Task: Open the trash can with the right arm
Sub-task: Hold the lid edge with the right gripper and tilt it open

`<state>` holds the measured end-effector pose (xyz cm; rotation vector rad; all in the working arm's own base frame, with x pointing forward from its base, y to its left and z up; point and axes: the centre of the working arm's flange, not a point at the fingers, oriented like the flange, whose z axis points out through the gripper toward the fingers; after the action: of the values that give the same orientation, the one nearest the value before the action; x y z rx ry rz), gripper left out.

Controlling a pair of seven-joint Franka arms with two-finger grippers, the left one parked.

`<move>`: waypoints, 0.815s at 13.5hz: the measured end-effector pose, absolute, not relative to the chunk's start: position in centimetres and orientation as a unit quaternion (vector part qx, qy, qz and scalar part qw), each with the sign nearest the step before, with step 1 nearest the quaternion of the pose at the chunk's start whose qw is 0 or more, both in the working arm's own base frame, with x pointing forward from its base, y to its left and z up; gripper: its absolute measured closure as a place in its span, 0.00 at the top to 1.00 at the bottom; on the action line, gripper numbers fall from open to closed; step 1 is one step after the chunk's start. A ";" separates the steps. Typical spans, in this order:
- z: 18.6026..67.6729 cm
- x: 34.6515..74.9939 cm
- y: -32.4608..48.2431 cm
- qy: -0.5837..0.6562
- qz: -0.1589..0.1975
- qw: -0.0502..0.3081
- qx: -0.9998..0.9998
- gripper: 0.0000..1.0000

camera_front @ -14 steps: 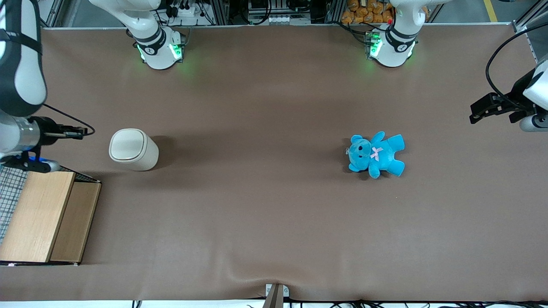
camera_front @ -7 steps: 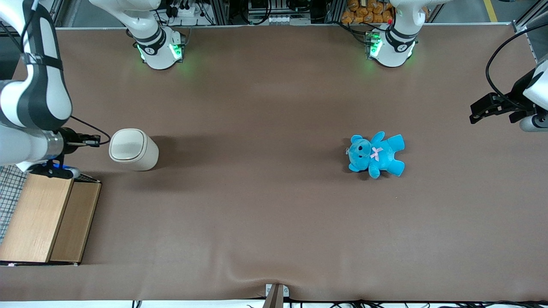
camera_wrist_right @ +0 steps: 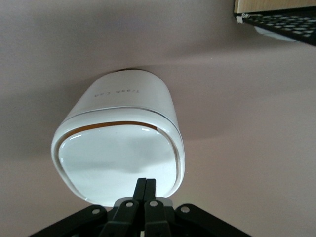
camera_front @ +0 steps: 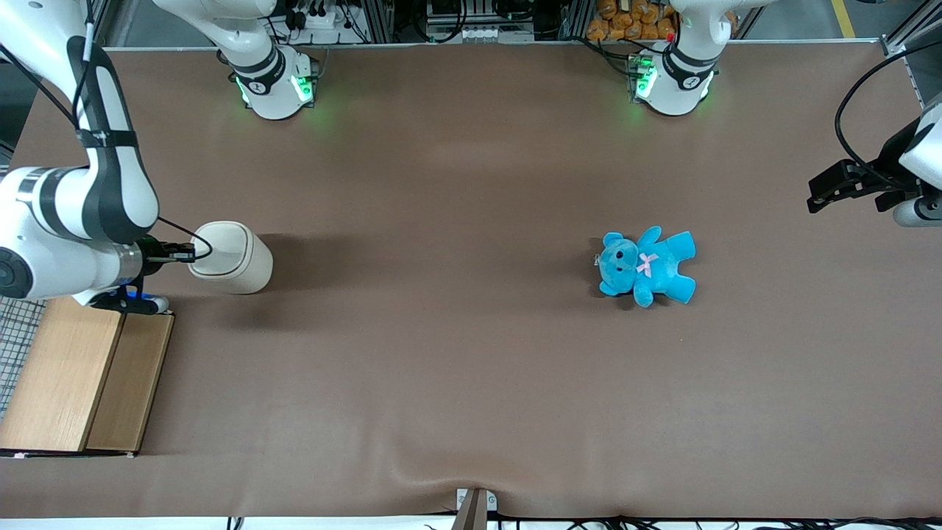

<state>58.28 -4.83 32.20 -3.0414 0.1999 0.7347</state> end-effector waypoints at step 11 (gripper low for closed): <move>29.0 57.7 -5.6 0.059 0.256 0.008 -0.965 0.01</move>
<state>57.70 -5.57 28.96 -3.0166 0.1840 0.8005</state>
